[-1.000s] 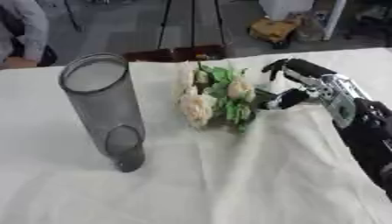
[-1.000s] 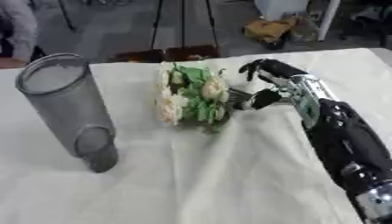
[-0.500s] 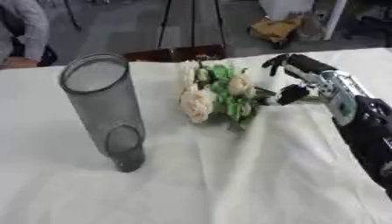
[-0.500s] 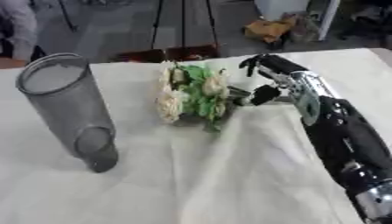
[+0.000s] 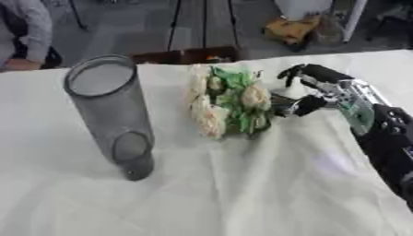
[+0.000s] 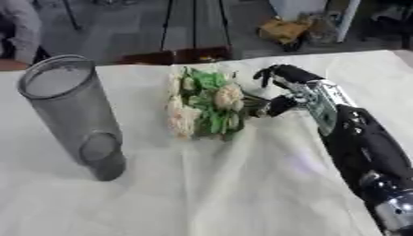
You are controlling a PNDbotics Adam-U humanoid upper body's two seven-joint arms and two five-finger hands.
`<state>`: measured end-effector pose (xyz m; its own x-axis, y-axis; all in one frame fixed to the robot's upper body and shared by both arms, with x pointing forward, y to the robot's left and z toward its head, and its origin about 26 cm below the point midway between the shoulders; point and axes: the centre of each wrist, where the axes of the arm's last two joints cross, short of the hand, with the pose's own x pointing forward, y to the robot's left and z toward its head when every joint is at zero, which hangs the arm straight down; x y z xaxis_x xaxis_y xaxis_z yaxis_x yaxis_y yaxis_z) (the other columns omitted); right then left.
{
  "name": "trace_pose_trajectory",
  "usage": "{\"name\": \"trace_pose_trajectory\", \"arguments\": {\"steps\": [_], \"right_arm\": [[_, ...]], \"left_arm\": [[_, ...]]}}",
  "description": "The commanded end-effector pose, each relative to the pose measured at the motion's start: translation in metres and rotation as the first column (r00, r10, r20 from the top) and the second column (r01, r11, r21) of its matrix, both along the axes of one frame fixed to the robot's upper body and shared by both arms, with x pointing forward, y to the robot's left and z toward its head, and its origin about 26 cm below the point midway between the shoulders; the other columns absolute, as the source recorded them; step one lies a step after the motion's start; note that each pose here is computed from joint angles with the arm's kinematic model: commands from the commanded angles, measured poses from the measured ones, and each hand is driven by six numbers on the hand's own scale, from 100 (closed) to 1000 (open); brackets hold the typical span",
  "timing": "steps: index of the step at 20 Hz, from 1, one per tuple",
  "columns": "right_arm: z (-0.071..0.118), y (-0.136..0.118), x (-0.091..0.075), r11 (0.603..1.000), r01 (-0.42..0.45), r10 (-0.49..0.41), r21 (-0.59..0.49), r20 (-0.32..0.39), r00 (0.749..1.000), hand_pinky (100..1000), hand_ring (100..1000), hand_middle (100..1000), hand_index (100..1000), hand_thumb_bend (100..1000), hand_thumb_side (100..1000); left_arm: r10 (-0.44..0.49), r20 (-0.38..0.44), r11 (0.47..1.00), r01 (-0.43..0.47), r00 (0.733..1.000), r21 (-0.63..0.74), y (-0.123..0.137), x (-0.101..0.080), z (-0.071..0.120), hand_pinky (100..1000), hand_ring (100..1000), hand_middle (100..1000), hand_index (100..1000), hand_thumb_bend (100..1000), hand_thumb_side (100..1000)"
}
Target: Arrange flowers into the vase.
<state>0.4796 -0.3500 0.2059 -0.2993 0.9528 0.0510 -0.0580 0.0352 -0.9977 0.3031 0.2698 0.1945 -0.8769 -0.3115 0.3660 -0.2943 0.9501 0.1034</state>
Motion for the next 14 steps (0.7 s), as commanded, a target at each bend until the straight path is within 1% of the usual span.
{"name": "trace_pose_trajectory", "arguments": {"steps": [1,2,7,10,13,14], "right_arm": [[0.016,-0.007,0.0,1.0,0.012,-0.012,0.004,0.023,1.0,778,974,650,895,570,376],[0.014,-0.006,0.001,1.0,0.011,-0.011,0.007,0.02,1.0,776,973,645,894,582,377],[0.011,0.001,0.004,1.0,-0.002,0.002,0.016,0.022,1.0,757,942,602,869,570,384],[0.01,0.004,0.005,1.0,-0.009,0.009,0.01,0.021,1.0,716,881,534,818,560,385],[0.008,0.004,0.006,1.0,-0.01,0.01,0.005,0.013,1.0,678,842,490,776,551,380],[0.007,0.003,0.006,1.0,-0.01,0.01,0.005,0.01,1.0,678,842,490,776,551,380]], "left_arm": [[-0.002,0.022,1.0,0.001,1.0,0.009,0.001,-0.003,0.006,544,665,863,905,100,1000],[-0.002,0.022,1.0,0.002,1.0,0.009,0.001,-0.003,0.006,543,664,863,905,100,1000],[-0.004,0.02,1.0,0.004,1.0,0.009,0.0,-0.003,0.006,542,664,863,905,100,1000],[-0.005,0.02,1.0,0.005,1.0,0.008,0.0,-0.003,0.006,542,664,863,905,100,1000],[-0.006,0.017,1.0,0.006,1.0,0.009,0.0,-0.003,0.006,542,664,863,905,100,1000],[-0.006,0.017,1.0,0.005,1.0,0.008,0.0,-0.003,0.006,542,664,863,905,100,1000]]}}
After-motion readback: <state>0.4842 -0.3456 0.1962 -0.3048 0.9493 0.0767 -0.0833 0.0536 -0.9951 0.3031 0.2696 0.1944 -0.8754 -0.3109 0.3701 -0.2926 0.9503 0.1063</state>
